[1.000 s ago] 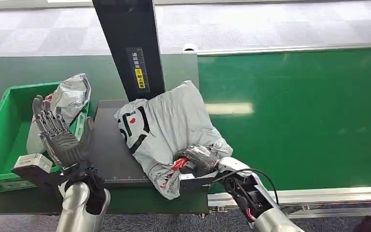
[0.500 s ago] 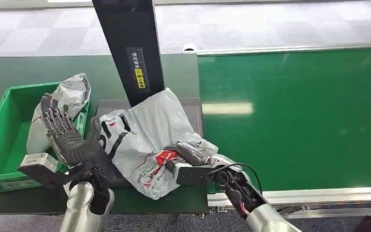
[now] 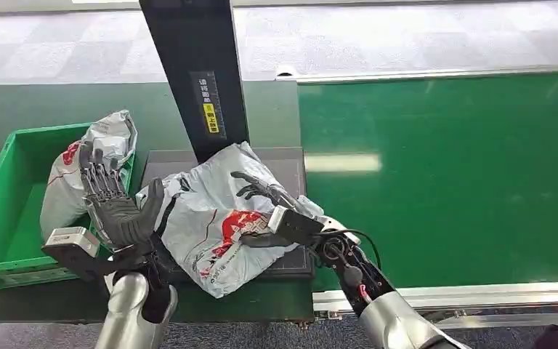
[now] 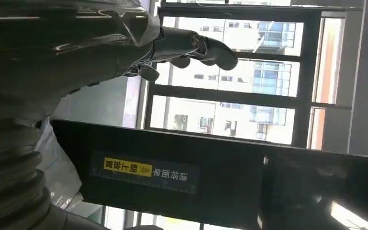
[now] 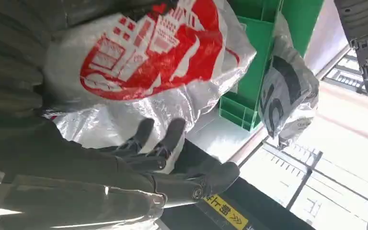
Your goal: Moved the parcel from conveyor to table for the left to box.
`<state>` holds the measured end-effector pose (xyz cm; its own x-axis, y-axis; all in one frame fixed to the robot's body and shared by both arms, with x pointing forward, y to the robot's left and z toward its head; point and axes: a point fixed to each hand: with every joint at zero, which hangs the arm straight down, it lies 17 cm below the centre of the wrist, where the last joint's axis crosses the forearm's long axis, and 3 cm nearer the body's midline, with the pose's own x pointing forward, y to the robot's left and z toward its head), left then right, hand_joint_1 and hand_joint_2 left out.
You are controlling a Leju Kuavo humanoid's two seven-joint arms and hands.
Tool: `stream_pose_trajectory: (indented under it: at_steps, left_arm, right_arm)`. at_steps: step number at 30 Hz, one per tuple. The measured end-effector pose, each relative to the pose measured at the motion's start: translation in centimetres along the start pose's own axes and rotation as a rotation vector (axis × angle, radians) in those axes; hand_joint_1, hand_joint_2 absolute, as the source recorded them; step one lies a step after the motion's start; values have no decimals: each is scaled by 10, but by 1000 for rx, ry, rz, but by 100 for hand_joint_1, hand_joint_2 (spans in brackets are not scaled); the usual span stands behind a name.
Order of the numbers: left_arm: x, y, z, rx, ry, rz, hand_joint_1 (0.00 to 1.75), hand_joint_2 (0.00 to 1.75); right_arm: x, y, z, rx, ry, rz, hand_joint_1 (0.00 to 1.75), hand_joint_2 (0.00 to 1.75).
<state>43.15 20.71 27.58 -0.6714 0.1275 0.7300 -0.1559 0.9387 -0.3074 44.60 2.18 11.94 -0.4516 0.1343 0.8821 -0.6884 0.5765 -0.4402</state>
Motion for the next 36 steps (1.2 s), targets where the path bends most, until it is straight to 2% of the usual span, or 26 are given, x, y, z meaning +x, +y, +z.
stream_pose_trajectory:
  at_steps: [6, 13, 18, 21, 25, 29, 32, 36]
  left_arm:
    - [-1, 0, 1, -1, 4, -1, 0, 175]
    - [-5, -11, 6, -55, 14, 23, 0, 175]
    - [-6, -29, 11, -125, 20, 49, 0, 175]
    - [-14, -52, 19, -224, 79, 145, 0, 175]
    - [-18, -77, 36, -367, 100, 185, 0, 175]
    - [-23, -96, 55, -497, 110, 140, 0, 175]
    - [-33, -123, 85, -698, 134, 64, 0, 175]
    - [-70, -147, 140, -948, 249, -97, 0, 175]
  right_arm:
    - [2, -5, 0, -22, -5, -40, 0, 175]
    - [29, -37, 3, -183, -130, -416, 0, 175]
    - [26, -49, 14, -251, -156, -546, 0, 175]
    - [19, -51, 21, -294, -145, -574, 0, 175]
    - [17, -66, 29, -415, -138, -466, 0, 175]
    - [25, -82, 36, -498, -152, -408, 0, 175]
    - [33, -91, 42, -527, -178, -402, 0, 175]
    - [44, -100, 50, -546, -217, -397, 0, 175]
